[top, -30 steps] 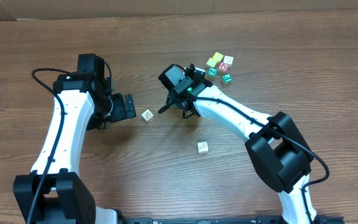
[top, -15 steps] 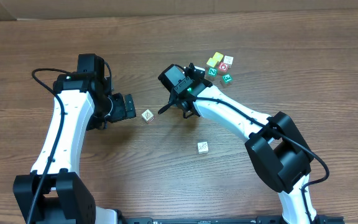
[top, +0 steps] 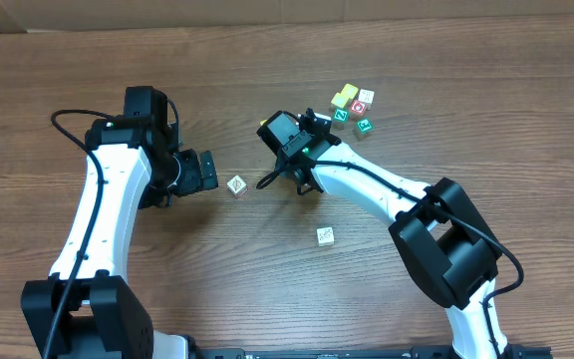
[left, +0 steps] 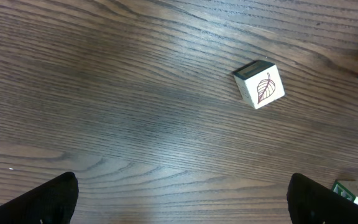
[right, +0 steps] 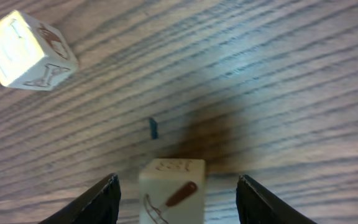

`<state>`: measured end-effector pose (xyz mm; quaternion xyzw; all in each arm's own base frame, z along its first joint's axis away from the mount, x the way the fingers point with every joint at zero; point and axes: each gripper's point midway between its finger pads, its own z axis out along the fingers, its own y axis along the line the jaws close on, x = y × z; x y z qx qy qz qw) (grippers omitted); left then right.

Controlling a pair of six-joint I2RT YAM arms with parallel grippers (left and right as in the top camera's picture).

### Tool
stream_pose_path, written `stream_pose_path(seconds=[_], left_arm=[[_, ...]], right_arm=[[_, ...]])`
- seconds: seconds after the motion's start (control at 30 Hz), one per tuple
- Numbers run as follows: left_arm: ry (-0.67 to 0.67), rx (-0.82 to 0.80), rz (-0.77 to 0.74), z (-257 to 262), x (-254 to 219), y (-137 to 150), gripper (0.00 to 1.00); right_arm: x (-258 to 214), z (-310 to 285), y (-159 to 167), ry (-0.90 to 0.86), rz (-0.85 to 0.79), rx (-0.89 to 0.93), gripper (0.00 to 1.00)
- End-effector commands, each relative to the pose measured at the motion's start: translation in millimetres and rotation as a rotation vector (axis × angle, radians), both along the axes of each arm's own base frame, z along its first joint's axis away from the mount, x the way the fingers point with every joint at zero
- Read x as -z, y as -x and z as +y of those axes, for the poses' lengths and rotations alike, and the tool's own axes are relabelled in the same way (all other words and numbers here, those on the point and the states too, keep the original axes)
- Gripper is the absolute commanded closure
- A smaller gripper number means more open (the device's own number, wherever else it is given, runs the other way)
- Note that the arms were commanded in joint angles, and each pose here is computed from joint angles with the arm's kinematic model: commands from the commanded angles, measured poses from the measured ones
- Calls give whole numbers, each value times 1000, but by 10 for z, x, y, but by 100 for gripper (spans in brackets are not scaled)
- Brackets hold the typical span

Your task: Flip 3 blocks

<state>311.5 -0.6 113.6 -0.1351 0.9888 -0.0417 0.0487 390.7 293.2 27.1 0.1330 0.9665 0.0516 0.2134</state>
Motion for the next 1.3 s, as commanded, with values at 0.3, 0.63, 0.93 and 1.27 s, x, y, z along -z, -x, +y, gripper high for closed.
stream_pose_path(seconds=[0.3, 0.63, 0.93, 1.27], left_arm=[[-7, 10, -15, -5, -38, -58, 0], [-7, 10, -15, -5, -39, -57, 0], [-7, 10, -15, -5, -38, -58, 0], [-7, 10, -15, -5, -38, -57, 0]], right_arm=[[105, 30, 77, -19, 52, -15, 50], [102, -25, 53, 10, 34, -5, 55], [135, -31, 61, 8, 34, -6, 55], [136, -12, 37, 11, 18, -39, 71]])
